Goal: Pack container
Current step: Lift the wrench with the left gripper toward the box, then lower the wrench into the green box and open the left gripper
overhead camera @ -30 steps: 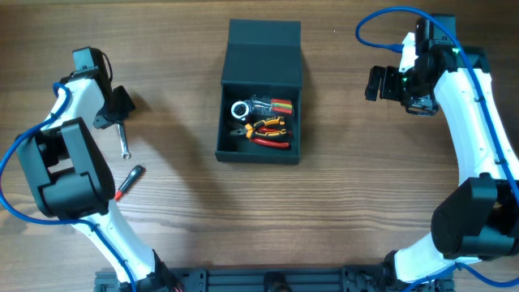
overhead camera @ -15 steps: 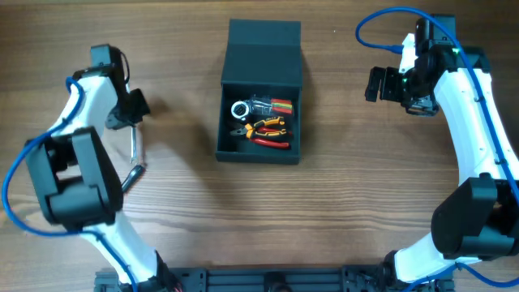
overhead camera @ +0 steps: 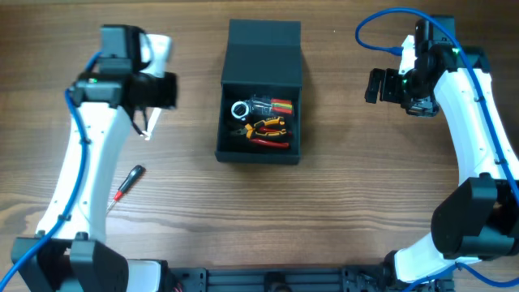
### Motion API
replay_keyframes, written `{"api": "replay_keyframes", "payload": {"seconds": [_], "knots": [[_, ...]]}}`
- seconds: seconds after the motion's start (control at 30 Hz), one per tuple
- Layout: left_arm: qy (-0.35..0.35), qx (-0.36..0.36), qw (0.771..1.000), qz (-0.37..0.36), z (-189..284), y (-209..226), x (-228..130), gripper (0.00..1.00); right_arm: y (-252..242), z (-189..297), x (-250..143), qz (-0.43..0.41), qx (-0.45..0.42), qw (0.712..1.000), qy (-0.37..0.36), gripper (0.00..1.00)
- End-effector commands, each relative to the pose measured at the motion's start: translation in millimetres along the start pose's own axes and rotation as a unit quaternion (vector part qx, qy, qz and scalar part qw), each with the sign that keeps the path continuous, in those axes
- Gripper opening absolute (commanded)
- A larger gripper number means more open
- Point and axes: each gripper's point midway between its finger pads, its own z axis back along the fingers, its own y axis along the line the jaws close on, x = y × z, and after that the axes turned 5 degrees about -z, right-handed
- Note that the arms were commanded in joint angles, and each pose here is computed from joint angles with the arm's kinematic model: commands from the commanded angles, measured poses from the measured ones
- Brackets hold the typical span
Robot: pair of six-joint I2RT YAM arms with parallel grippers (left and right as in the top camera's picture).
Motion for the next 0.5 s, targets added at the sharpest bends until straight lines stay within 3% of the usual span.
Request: {"api": "replay_keyframes", "payload": {"seconds": [0.0, 0.17, 0.37, 0.47], "knots": [[-0.004, -0.075, 0.969, -0.237, 4, -70, -1, 0.04, -4, -3, 1, -0.001, -0.006, 1.0, 0.003, 1.0], [-0.029, -0.116, 0.9, -0.419, 7, -139, -2, 0.04, -4, -3, 0, -0.001, -0.006, 1.0, 0.004, 1.0], [-0.082, -0.137, 0.862, -0.481, 9, -200, 10, 0.04, -4, -3, 0, -0.001, -0.006, 1.0, 0.004, 1.0], [-0.096, -0.141, 0.854, -0.492, 3, -215, 15, 0.04, -4, -3, 0, -0.001, -0.006, 1.0, 0.004, 1.0]]}}
